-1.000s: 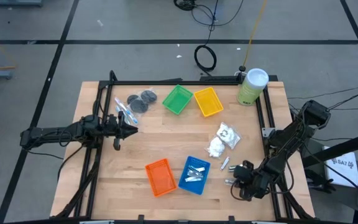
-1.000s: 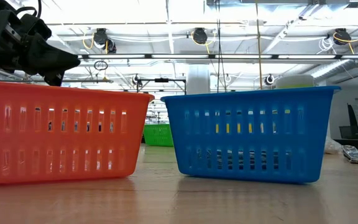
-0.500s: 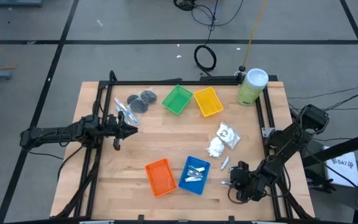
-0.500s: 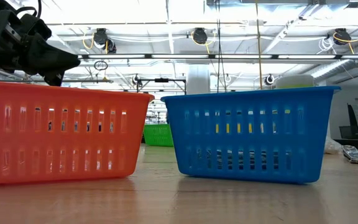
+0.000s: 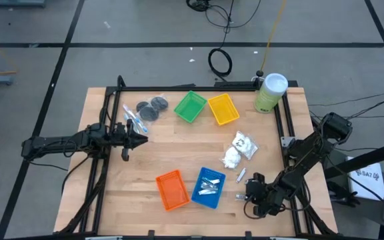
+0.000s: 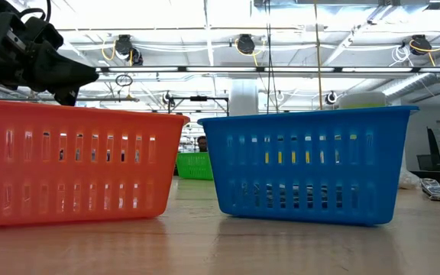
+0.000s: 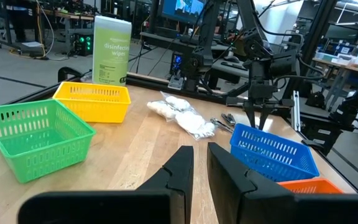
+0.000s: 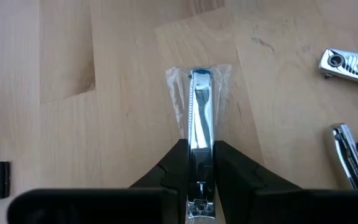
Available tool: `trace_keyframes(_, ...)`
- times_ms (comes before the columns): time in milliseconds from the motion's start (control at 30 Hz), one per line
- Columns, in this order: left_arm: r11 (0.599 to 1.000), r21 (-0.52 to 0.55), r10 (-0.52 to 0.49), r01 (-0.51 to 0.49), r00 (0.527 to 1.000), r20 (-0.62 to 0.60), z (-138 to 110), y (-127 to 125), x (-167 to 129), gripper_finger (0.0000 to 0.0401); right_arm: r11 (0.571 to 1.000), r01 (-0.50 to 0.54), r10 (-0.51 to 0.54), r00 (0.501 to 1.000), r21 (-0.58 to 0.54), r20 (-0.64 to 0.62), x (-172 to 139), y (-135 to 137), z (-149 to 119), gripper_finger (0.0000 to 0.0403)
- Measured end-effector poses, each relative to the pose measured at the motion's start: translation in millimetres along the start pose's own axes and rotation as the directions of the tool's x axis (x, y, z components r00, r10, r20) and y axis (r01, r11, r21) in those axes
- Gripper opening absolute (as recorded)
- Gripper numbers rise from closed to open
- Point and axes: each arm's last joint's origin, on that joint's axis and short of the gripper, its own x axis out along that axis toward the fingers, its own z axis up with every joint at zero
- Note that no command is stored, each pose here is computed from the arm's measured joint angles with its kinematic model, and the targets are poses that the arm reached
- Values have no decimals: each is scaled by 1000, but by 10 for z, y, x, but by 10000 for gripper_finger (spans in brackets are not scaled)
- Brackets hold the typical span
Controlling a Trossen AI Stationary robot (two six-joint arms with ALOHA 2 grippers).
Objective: Pick & Place Travel size toiletries
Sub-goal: Put the silver nail cutter into the blue bin
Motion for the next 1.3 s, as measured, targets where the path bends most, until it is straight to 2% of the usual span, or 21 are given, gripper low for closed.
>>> trace_keyframes(633, 1000, 0, 0, 0, 1000, 0, -1, 0, 0, 44, 997, -74, 73, 997, 21, 37, -60, 53, 49, 50)
trace_keyframes(867, 1000, 0, 0, 0, 1000, 0, 0, 0, 0, 44, 975, -222, 221, 973, 3, 61, -99, 179, 112, 50)
trace_keyframes(1100, 1000, 0, 0, 0, 1000, 0, 0, 0, 0, 44, 919, -370, 390, 904, -133, 176, -218, 337, 237, 50)
trace_keyframes(1300, 1000, 0, 0, 0, 1000, -1, -1, 0, 0, 44, 831, -436, 538, 789, -346, 298, -354, 481, 363, 50)
